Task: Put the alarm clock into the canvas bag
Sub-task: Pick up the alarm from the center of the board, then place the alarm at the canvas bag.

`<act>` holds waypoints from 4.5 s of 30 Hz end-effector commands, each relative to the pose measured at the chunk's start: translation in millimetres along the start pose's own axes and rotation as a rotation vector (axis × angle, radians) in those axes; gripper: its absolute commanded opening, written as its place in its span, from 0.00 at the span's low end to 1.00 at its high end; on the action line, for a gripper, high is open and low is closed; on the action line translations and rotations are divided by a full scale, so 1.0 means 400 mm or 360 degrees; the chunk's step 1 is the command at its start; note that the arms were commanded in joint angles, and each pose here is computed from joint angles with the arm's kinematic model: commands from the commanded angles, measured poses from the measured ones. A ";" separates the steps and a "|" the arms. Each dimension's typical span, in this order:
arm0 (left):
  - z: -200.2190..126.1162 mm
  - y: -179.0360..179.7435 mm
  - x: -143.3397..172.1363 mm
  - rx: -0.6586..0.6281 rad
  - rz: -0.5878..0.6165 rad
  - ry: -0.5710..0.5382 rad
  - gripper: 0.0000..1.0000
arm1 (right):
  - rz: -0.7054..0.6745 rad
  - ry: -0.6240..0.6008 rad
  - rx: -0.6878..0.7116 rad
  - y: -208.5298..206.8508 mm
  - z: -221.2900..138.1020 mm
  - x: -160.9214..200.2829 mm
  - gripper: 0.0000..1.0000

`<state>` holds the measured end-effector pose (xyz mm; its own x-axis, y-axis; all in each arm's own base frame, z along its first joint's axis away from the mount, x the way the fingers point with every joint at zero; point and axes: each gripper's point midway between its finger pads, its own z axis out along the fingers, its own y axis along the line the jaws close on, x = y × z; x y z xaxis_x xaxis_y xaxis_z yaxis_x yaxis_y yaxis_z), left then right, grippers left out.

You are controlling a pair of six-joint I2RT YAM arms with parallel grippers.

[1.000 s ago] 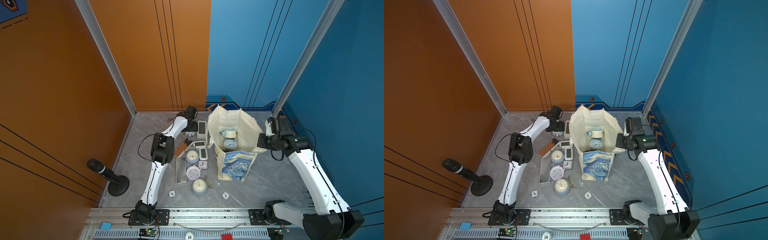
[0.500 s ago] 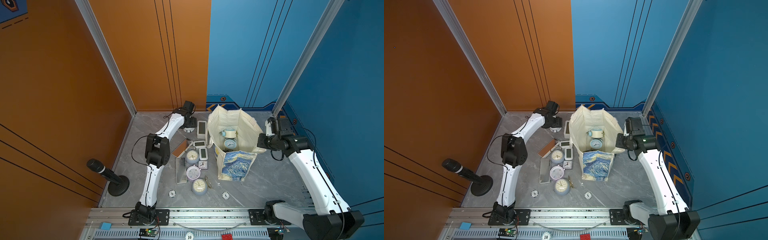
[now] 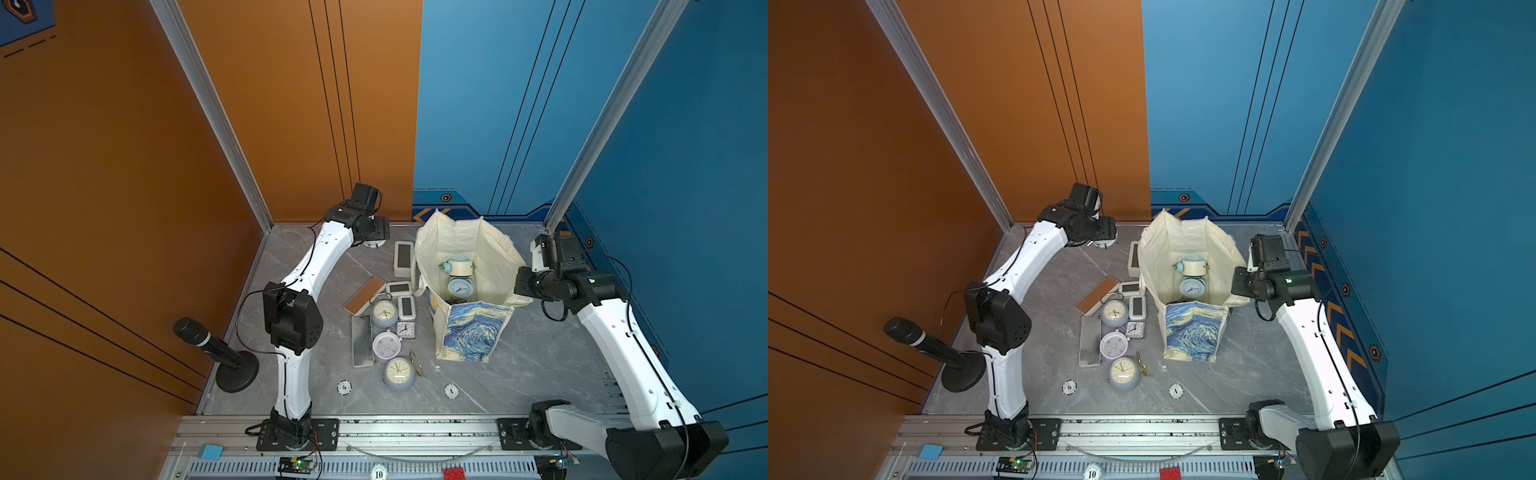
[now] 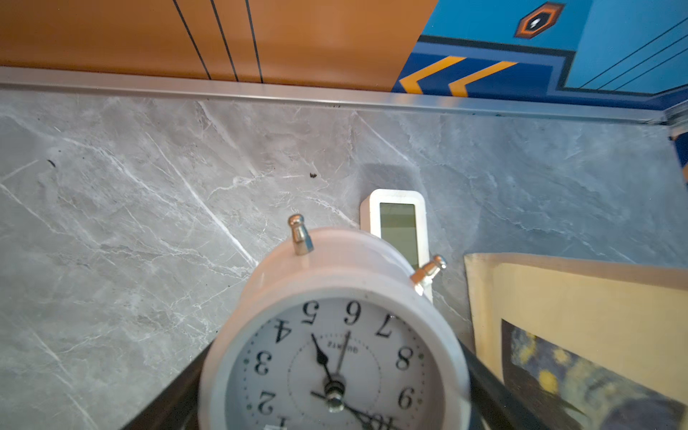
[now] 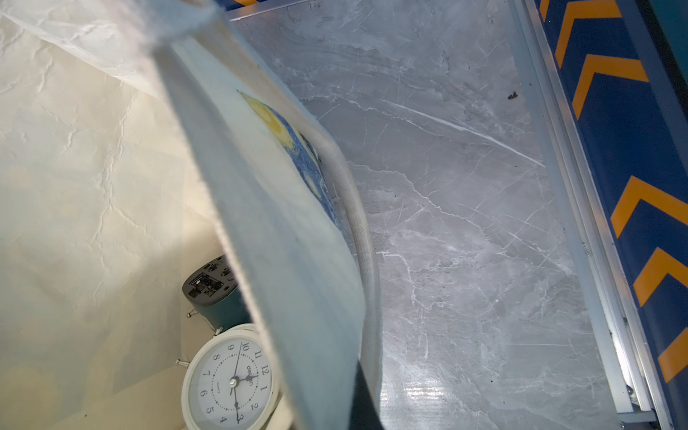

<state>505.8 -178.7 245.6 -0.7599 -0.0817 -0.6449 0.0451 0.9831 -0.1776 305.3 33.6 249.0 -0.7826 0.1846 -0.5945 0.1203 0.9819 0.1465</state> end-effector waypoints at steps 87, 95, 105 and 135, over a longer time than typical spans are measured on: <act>0.064 -0.720 0.201 0.0631 0.0585 -0.0228 0.99 | -0.0017 -0.0010 -0.0071 0.054 0.020 -0.035 0.05; -0.041 -0.721 0.147 0.0677 0.0594 -0.0325 0.99 | -0.0022 -0.0013 -0.0071 0.054 0.017 -0.036 0.05; -0.191 -0.665 0.052 0.0670 0.0566 -0.0485 0.99 | -0.0026 -0.0008 -0.0071 0.055 0.019 -0.034 0.05; -0.085 -0.142 -0.056 0.0194 0.0051 -0.0355 0.99 | -0.0041 0.0017 -0.0077 0.072 0.029 -0.028 0.05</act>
<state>492.6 -227.5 319.1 -0.5463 -0.0717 -0.8345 0.1756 0.9644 -0.1979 323.6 55.0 246.8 -0.7916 0.1487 -0.5927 0.0702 0.9857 0.1535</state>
